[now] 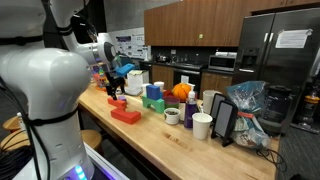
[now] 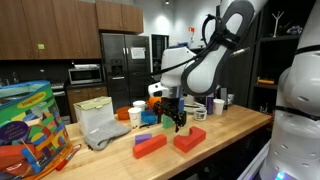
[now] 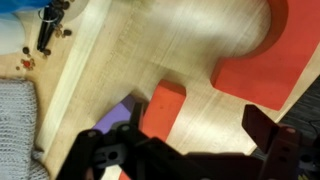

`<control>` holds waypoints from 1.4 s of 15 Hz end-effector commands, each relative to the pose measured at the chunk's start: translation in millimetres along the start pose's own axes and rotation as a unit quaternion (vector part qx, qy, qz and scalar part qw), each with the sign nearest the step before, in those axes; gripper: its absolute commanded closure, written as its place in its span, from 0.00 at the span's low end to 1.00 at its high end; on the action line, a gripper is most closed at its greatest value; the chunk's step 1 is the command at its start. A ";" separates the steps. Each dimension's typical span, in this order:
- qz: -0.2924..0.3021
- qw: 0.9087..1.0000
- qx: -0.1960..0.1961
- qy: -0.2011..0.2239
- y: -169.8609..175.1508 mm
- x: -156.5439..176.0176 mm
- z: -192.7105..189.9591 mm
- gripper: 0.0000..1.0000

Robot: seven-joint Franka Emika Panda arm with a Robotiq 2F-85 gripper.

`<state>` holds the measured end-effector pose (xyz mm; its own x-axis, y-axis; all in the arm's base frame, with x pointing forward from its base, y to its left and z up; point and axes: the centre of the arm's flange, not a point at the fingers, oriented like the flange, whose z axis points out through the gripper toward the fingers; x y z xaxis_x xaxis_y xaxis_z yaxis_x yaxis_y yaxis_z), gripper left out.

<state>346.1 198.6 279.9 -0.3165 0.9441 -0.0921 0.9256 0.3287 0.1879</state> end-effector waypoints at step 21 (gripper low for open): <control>0.101 0.995 -0.025 -0.003 21.4 36.0 47.1 0.00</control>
<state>354.5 239.7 243.1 -0.1632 0.9839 -0.0725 0.9563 0.1758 0.2336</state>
